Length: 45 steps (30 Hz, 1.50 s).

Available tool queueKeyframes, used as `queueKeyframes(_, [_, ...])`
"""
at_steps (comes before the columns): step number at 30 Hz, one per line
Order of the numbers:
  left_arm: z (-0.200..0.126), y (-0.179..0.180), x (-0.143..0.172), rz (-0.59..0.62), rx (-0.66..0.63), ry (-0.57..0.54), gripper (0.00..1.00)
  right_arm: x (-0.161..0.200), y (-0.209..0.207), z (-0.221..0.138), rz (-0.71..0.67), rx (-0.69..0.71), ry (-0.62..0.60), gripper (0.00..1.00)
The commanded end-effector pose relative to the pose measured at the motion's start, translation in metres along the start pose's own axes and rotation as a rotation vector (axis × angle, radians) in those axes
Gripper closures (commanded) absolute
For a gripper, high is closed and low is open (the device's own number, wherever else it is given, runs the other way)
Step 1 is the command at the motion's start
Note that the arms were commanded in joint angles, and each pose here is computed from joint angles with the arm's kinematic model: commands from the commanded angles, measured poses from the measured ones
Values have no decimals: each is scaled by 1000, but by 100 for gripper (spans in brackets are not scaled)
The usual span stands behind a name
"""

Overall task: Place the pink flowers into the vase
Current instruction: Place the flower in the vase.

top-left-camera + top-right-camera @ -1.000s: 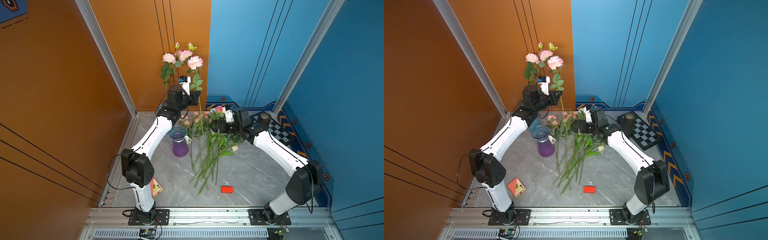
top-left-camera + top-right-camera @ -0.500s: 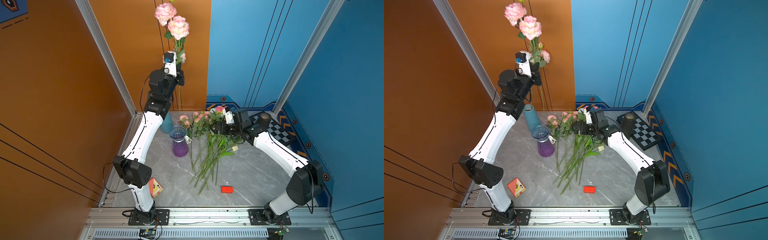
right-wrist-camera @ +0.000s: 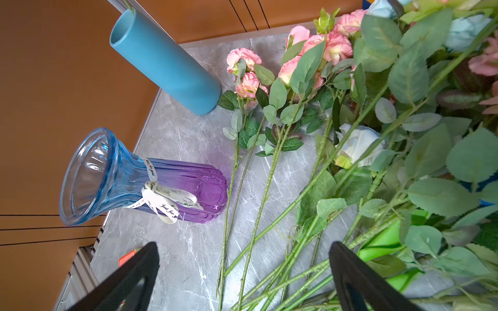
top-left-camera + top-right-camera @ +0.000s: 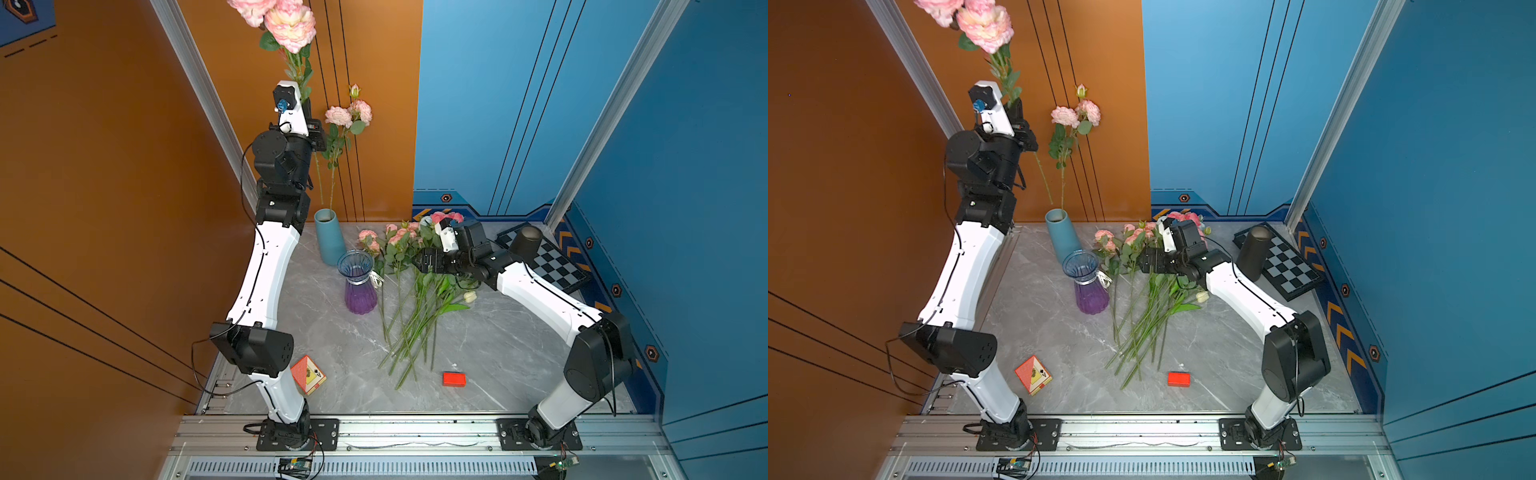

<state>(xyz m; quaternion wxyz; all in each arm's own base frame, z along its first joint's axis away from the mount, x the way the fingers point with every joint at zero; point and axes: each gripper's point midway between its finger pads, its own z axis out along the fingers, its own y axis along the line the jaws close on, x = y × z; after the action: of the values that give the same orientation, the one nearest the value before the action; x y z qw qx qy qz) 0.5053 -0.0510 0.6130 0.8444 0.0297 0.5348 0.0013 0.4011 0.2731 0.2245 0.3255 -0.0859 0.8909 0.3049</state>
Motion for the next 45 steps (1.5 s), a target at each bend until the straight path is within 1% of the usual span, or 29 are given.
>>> queueKeyframes(1, [-5, 15, -4, -23, -34, -25, 100, -8, 11, -1, -14, -27, -4, 0])
queueKeyframes(9, [-1, 20, 38, -60, -40, 29, 100, -3, 9, 3, -11, -22, 12, 0])
queueKeyframes(17, [-2, 14, 108, -105, -21, 139, 100, -2, 8, 11, -6, -27, 30, 0])
queueKeyframes(25, [4, 16, 166, -89, -27, 228, 100, 0, 10, 16, -9, -27, 40, 0])
queueKeyframes(37, [5, 13, 238, -102, -23, 342, 100, 1, 9, 20, -8, -26, 46, 0])
queueKeyframes(45, [4, 8, 273, -112, -11, 397, 100, 5, 7, 23, -5, -22, 58, 0])
